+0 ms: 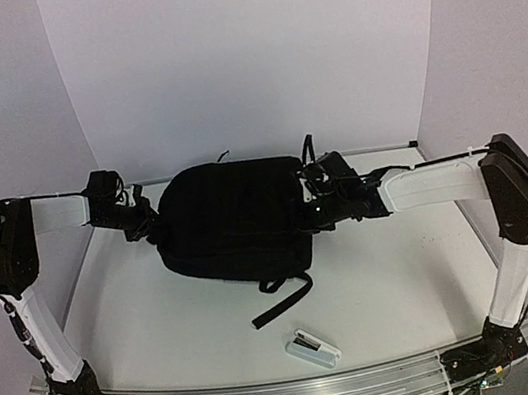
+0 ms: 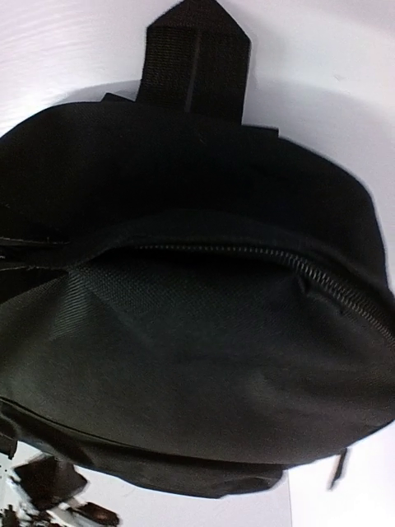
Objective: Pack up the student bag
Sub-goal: Adjust the student bag at the center of the board.
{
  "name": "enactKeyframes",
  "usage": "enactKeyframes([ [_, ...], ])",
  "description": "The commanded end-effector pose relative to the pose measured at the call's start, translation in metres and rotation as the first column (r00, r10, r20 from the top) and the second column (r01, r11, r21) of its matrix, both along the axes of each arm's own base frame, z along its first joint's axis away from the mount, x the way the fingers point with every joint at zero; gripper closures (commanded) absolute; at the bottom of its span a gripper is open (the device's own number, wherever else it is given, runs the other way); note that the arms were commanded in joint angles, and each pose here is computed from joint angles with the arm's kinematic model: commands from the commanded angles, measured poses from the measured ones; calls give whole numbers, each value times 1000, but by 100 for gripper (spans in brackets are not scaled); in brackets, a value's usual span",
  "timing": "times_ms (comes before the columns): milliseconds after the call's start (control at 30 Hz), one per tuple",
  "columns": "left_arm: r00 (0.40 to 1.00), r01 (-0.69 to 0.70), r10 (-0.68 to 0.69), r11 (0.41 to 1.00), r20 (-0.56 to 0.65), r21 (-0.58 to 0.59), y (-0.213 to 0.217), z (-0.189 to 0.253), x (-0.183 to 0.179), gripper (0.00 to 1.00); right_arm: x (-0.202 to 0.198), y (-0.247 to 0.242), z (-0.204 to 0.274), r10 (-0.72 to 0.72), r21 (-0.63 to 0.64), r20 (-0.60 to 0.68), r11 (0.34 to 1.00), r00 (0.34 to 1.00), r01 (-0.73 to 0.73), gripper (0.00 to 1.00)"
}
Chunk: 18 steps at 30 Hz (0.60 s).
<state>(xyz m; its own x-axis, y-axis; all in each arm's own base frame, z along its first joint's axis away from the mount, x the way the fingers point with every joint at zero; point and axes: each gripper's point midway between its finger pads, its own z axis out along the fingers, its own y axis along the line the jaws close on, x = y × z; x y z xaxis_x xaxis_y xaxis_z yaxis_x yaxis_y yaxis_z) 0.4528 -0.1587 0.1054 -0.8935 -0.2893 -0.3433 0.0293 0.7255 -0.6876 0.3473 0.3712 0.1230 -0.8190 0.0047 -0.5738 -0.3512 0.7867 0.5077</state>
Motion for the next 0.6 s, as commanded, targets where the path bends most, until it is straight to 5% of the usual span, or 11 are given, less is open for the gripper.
enactKeyframes([
  [0, 987, 16, -22, 999, 161, 38, 1, 31, 40, 87, -50, 13, 17, 53, 43, -45, 998, 998, -51, 100],
  [67, 984, 4, -19, 996, 178, 85, 6, 36, 42, 72, -55, 13, 30, 43, 62, -31, 997, 999, -41, 95],
  [133, 977, -15, -14, 991, 214, 135, 14, 51, 41, 53, -53, 7, 50, 15, 79, 7, 997, 1000, -15, 71],
  [267, 956, -83, 11, 969, 294, 233, 32, 90, 26, 28, -50, -2, 97, -16, 101, 98, 995, 995, 6, 42],
  [367, 938, -101, 5, 960, 347, 261, 29, 114, 1, 18, -55, 8, 117, 20, 143, 111, 989, 994, -36, 36],
  [567, 925, 57, -127, 978, 359, 198, -34, 129, -62, 17, -58, 49, 102, 115, 142, 73, 982, 991, -125, 41],
])
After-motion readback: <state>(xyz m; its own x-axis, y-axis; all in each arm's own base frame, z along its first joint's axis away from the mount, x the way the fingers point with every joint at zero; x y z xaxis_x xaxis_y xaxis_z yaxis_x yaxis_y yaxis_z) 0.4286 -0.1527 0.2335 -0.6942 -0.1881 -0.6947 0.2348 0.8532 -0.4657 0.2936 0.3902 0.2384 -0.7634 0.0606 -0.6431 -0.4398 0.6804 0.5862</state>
